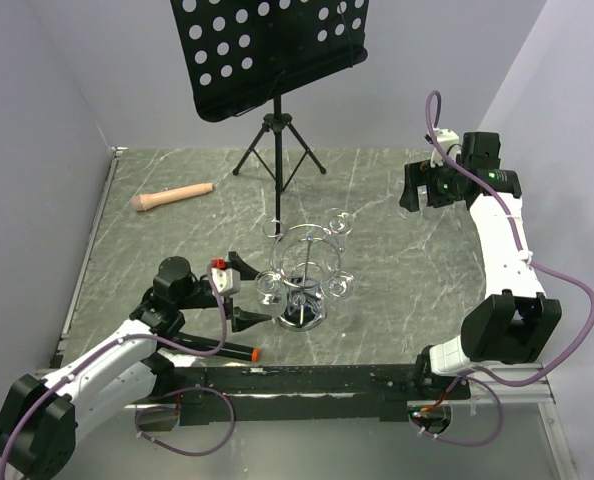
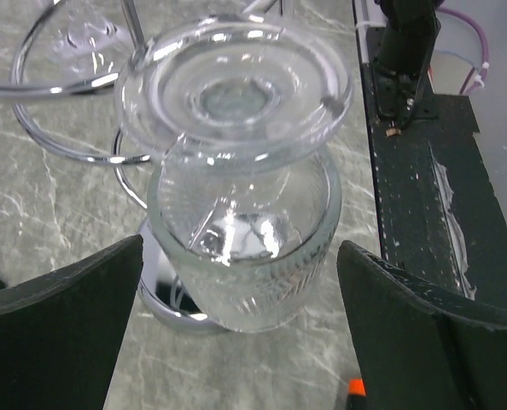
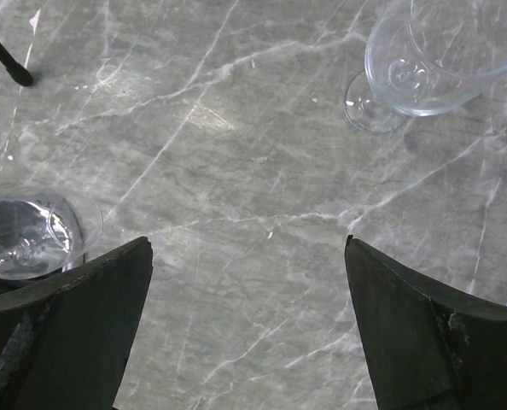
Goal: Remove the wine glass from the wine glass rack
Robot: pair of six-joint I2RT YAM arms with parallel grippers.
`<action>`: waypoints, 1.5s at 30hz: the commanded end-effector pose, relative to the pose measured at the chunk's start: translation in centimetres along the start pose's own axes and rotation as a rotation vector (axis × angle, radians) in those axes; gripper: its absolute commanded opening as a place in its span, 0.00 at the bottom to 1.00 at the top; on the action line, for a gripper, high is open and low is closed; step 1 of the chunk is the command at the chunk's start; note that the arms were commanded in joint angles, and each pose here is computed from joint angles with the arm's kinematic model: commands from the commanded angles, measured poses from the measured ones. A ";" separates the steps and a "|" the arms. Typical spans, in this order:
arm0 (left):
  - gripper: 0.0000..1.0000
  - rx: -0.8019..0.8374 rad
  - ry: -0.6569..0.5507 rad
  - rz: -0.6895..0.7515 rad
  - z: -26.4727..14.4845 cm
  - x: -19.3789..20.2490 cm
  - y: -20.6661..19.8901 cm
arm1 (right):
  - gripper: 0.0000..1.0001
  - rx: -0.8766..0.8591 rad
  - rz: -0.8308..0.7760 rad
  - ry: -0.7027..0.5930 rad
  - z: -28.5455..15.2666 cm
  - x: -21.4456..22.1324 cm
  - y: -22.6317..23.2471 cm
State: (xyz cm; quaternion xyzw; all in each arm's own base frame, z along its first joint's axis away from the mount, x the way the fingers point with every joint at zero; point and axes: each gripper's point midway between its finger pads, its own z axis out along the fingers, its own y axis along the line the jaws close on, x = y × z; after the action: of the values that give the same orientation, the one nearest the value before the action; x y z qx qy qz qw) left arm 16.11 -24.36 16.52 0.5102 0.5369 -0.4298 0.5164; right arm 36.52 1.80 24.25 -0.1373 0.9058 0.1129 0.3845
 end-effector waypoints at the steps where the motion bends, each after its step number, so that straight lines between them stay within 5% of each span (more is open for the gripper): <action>1: 1.00 -0.031 -0.084 0.060 0.7 -2.0 0.6 | 1.00 0.012 -0.029 -0.006 -0.6 0.0 0.2; 27: 0.95 -0.111 -0.103 -0.072 1.9 -0.9 0.1 | 1.00 0.003 -0.052 0.014 0.1 0.6 0.8; 35: 0.74 -0.174 -0.134 -0.050 1.4 -1.4 1.0 | 1.00 -0.001 -0.060 0.017 0.3 0.6 0.9; 37: 0.60 -0.178 -0.145 -0.017 1.3 -1.8 1.0 | 1.00 -0.002 -0.062 0.020 0.4 0.6 0.9; 42: 0.06 -0.121 -0.117 -0.036 1.7 -1.3 0.2 | 1.00 -0.002 -0.074 0.027 0.6 0.5 1.0; 45: 0.01 -0.117 -0.122 0.004 1.6 -1.5 0.3 | 1.00 -0.005 -0.081 0.031 0.7 0.4 1.1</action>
State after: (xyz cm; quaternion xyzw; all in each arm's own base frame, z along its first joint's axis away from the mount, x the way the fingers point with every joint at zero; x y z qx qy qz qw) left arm 16.48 -25.80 16.43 0.4350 0.5601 -0.4325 0.5569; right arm 35.99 2.69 22.74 -0.1632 0.9109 0.1047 0.3642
